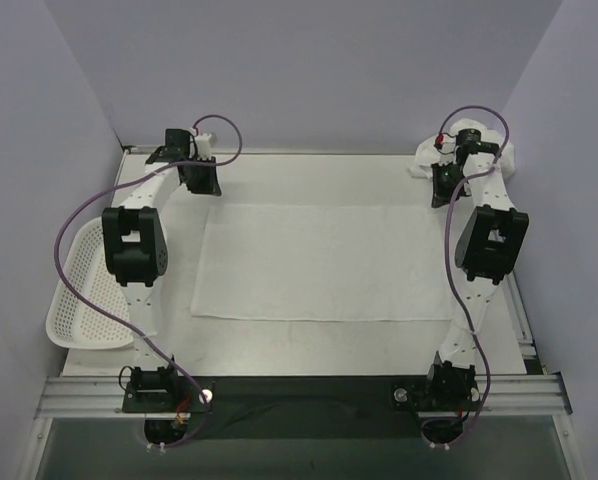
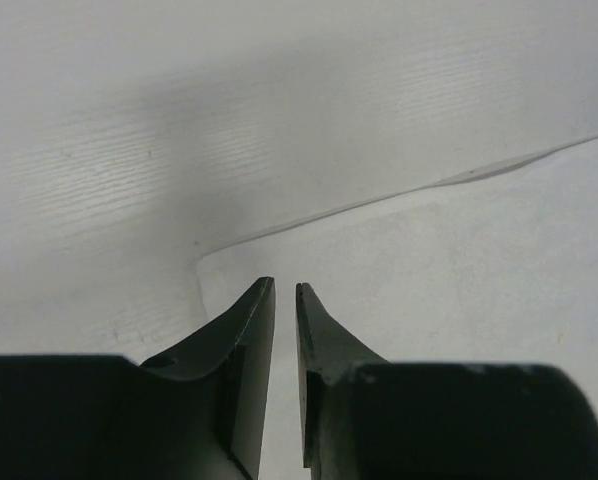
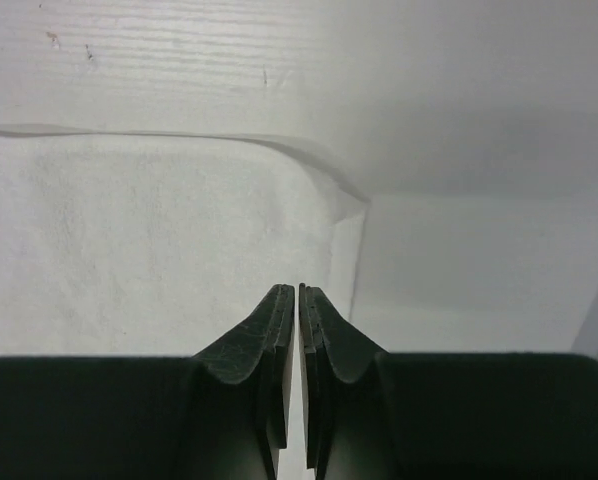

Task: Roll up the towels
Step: Flatten the towel

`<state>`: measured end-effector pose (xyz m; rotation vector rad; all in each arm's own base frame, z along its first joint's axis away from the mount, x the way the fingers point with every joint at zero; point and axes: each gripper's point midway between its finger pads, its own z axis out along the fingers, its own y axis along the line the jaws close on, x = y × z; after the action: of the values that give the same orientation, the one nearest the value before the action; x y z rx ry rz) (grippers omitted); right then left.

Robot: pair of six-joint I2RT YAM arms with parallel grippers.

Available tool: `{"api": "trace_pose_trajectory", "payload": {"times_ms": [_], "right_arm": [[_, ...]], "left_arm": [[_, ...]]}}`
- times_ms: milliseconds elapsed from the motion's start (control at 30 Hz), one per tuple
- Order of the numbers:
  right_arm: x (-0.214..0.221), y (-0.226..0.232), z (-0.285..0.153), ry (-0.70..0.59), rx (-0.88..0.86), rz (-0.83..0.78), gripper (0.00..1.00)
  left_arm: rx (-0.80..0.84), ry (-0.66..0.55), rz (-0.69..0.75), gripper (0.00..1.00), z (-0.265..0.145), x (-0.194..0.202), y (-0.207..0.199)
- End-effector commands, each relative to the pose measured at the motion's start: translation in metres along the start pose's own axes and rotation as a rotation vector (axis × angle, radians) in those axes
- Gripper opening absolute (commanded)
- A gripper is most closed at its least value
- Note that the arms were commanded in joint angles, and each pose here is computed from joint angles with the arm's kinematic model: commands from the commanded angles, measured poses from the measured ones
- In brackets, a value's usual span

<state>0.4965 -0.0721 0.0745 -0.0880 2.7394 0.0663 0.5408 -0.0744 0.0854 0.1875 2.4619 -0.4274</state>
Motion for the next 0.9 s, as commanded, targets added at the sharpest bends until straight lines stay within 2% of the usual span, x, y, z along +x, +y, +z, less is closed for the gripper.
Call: {"api": "trace_pose_trajectory", "payload": {"times_ms": [0, 200, 333, 533, 667, 733, 767, 867], "right_arm": [[0.027, 0.023, 0.013, 0.108, -0.086, 0.043, 0.08], [0.033, 0.012, 0.045, 0.161, -0.031, 0.065, 0.05], [0.035, -0.013, 0.055, 0.187, 0.100, 0.088, 0.04], [0.028, -0.033, 0.056, 0.178, 0.230, 0.091, 0.09], [0.024, -0.024, 0.054, 0.171, 0.208, 0.058, 0.14], [0.015, -0.016, 0.046, 0.140, 0.172, 0.047, 0.19], [0.010, -0.013, 0.040, 0.123, 0.173, 0.044, 0.26], [-0.008, -0.005, 0.006, 0.046, 0.142, 0.036, 0.42]], "left_arm": [[0.024, 0.023, -0.054, 0.25, 0.016, 0.008, -0.001], [-0.027, 0.076, -0.098, 0.18, 0.037, 0.022, 0.012], [-0.075, 0.118, -0.131, 0.17, 0.046, 0.034, 0.028], [-0.151, 0.156, -0.138, 0.16, 0.053, 0.042, 0.050], [-0.132, 0.157, -0.130, 0.17, 0.055, 0.037, 0.051], [-0.028, 0.137, -0.120, 0.22, 0.052, 0.024, 0.034], [0.016, 0.113, -0.113, 0.31, 0.045, 0.012, 0.024], [0.140, 0.054, -0.083, 0.46, 0.012, -0.011, -0.008]]}}
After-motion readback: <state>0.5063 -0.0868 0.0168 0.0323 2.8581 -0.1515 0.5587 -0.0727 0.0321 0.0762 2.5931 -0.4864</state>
